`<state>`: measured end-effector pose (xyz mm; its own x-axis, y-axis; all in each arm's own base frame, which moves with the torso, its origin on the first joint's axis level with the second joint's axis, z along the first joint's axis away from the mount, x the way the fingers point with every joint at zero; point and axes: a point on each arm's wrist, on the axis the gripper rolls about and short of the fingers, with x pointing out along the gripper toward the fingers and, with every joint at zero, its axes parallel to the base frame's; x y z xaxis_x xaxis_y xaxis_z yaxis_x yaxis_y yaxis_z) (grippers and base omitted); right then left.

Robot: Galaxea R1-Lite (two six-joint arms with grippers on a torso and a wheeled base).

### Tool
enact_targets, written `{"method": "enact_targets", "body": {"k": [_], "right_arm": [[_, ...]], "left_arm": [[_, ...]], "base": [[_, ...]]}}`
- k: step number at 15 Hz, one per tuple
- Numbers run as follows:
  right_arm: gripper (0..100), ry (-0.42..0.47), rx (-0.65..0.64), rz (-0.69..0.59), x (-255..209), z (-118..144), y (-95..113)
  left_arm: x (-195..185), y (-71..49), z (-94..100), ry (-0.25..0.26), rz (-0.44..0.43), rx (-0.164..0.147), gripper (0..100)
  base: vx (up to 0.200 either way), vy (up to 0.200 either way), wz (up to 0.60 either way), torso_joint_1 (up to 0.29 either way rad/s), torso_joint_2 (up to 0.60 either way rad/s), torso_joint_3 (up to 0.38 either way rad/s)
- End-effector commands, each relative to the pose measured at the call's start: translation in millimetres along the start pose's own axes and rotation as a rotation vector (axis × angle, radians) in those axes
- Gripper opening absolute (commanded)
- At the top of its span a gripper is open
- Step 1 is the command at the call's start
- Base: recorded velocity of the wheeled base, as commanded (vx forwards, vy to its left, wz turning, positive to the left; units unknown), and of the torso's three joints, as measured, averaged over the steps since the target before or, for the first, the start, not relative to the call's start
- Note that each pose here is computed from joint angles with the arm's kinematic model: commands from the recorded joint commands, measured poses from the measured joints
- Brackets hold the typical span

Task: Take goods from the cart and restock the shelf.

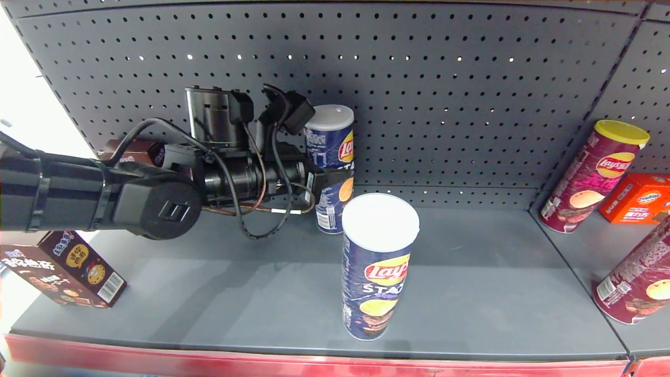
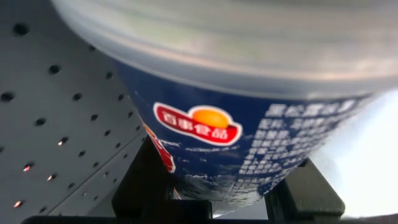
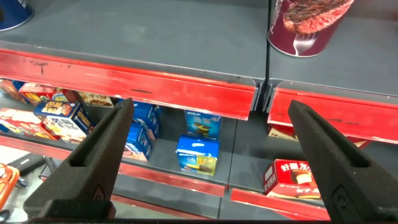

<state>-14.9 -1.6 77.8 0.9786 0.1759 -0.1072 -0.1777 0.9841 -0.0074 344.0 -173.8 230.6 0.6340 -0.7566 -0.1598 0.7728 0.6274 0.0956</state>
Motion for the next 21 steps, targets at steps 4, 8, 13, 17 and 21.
{"method": "enact_targets", "body": {"k": [4,8,13,17,21], "right_arm": [[100,0.001,0.0,0.002,0,0,0],[100,0.001,0.0,0.0,0,0,0],[100,0.001,0.0,0.0,0,0,0],[100,0.001,0.0,0.002,0,0,0],[100,0.001,0.0,0.002,0,0,0]], "left_arm": [[14,-5.8,-3.0,0.003,-0.027,0.002,0],[15,-6.3,-6.7,0.014,-0.029,-0.001,0],[15,-12.0,-18.2,0.047,-0.042,-0.013,0],[15,-19.4,-31.1,0.052,-0.054,-0.013,0],[15,-24.3,-33.8,0.038,-0.058,-0.006,100]], "base": [[0.0,0.0,0.0,0.0,0.0,0.0],[0.0,0.0,0.0,0.0,0.0,0.0],[0.0,0.0,0.0,0.0,0.0,0.0],[0.0,0.0,0.0,0.0,0.0,0.0],[0.0,0.0,0.0,0.0,0.0,0.0]]}}
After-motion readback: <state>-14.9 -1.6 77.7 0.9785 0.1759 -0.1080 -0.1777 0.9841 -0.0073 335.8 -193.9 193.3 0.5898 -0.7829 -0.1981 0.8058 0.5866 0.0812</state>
